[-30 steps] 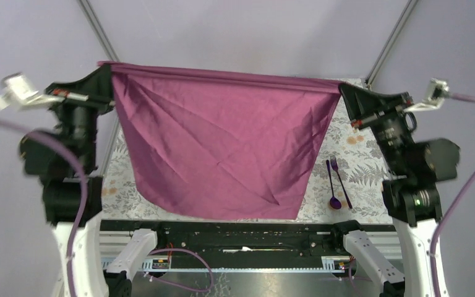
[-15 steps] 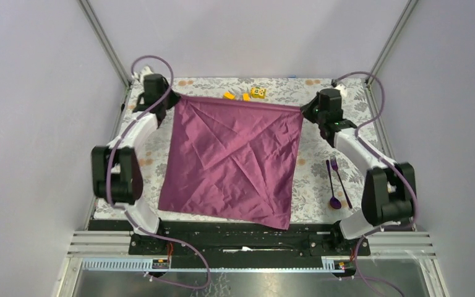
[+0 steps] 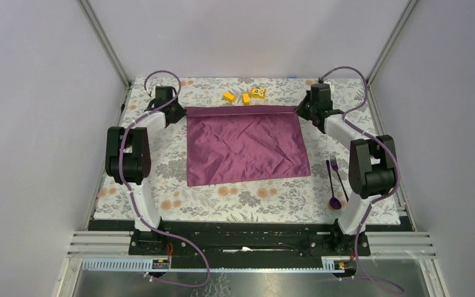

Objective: Fold the napkin into a case and place the utensils inside
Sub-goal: Fold and flatten the napkin at the center of the board.

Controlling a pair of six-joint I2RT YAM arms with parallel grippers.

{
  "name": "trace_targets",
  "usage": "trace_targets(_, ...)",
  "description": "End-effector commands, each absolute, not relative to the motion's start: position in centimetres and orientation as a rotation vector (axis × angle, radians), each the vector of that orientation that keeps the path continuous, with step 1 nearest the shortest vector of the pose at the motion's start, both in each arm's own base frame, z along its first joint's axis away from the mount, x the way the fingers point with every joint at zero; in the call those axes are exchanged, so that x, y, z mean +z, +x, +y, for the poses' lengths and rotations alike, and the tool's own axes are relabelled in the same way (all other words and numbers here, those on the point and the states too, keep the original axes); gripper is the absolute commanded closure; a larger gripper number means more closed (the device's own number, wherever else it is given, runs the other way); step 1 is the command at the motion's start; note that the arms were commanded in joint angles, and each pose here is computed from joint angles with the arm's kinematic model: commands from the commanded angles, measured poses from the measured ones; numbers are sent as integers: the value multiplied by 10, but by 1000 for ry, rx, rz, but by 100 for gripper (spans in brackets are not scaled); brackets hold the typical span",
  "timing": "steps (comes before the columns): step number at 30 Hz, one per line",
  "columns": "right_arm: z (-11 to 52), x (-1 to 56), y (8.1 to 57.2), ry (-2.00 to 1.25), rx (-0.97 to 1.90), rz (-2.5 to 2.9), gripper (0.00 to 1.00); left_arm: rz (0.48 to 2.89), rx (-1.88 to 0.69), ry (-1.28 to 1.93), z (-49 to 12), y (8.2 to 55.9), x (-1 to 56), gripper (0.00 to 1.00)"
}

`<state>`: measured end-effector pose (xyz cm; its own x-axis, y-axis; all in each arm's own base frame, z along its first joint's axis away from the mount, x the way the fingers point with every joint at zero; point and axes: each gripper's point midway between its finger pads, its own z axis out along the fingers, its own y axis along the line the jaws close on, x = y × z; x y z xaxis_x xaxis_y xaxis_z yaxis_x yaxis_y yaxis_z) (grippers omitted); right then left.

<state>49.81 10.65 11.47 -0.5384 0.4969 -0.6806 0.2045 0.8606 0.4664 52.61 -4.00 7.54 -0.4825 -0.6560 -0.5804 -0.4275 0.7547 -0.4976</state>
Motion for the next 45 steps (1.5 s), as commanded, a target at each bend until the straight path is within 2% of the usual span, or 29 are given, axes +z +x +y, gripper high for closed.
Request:
trace_targets(1,104,126,480,488,419,2196,100,2176,-355,-891,-30,507,97,100)
trace_targets(9,95,115,423,530,407,2311,100,2419,-525,-1001,-68,404,74,100)
trace_targets(21,70,66,358,635,323,2482,100,2572,-646,-808,-123,291,58,100)
trace_targets(27,67,57,342,619,301,2508,100,2618,-533,-838,-111,264,40,100)
trace_targets(34,62,66,329,601,289,2486,100,2581,-412,-852,-93,257,50,100)
trace_targets(38,62,69,319,594,297,2481,100,2560,-402,-849,-90,256,57,100)
trace_targets(45,63,48,298,609,300,2533,100,2663,-407,-901,-94,232,25,100)
